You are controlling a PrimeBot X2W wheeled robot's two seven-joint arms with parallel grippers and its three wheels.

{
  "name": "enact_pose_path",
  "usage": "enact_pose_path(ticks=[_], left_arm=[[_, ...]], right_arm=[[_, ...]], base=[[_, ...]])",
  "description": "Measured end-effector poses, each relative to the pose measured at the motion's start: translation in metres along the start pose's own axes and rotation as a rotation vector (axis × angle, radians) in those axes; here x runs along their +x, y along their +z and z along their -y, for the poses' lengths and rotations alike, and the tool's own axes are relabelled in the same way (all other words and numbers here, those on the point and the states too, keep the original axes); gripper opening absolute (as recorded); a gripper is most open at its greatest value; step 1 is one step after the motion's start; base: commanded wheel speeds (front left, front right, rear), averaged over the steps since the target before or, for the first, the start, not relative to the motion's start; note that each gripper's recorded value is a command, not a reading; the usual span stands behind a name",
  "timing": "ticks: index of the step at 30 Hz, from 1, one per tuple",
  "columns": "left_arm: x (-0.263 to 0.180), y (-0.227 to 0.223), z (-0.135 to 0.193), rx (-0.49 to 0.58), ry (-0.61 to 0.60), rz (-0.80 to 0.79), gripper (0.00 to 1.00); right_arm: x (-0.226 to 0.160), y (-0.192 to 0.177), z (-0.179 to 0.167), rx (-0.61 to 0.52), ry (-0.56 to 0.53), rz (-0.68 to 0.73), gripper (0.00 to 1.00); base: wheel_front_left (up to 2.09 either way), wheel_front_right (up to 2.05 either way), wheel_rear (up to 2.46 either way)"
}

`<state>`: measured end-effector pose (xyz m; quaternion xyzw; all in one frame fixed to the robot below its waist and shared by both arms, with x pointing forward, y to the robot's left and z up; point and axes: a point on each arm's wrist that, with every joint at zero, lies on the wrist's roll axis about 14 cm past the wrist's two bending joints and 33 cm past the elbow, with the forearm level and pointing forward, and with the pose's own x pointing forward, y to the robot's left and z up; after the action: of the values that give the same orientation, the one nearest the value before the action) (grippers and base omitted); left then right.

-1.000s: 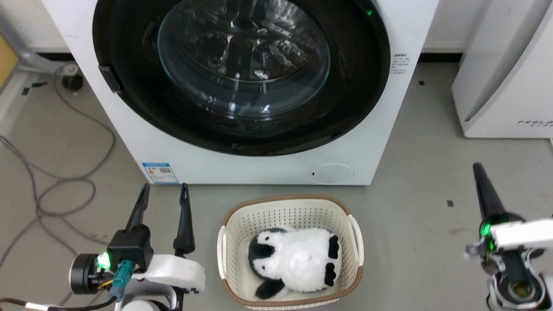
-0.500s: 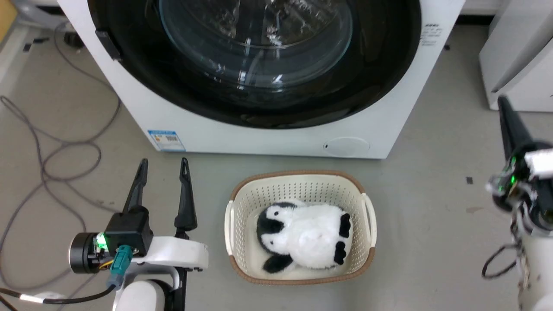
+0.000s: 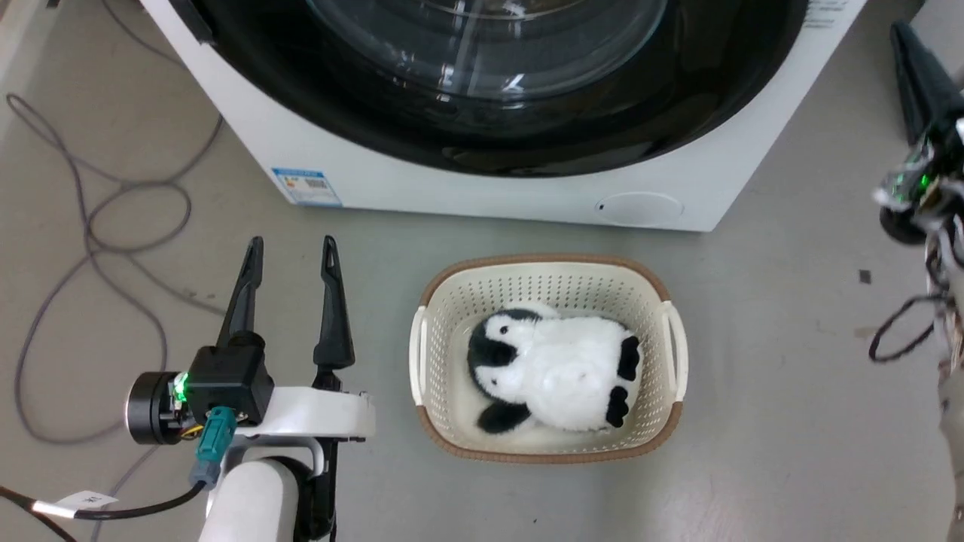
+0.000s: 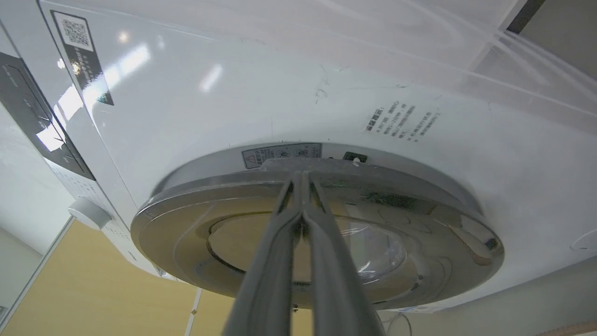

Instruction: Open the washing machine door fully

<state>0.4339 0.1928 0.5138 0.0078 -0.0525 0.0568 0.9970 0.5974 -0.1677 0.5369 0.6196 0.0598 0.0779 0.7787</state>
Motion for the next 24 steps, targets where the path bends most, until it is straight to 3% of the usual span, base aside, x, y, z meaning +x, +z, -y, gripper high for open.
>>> enact_pose_path(ticks=[15,24], left_arm=[[0.012,-0.017,-0.009,0.003,0.045,-0.016,1.0],[0.017,-0.019,-0.007,0.001,0.048,-0.007,1.0]], right_arm=[[0.063,-0.019,-0.007,0.023,0.012,-0.106,0.0],[0.071,-0.039,-0.007,-0.004,0.012,-0.228,0.0]], base=[[0.0,0.0,0.0],[0.0,0.0,0.0]])
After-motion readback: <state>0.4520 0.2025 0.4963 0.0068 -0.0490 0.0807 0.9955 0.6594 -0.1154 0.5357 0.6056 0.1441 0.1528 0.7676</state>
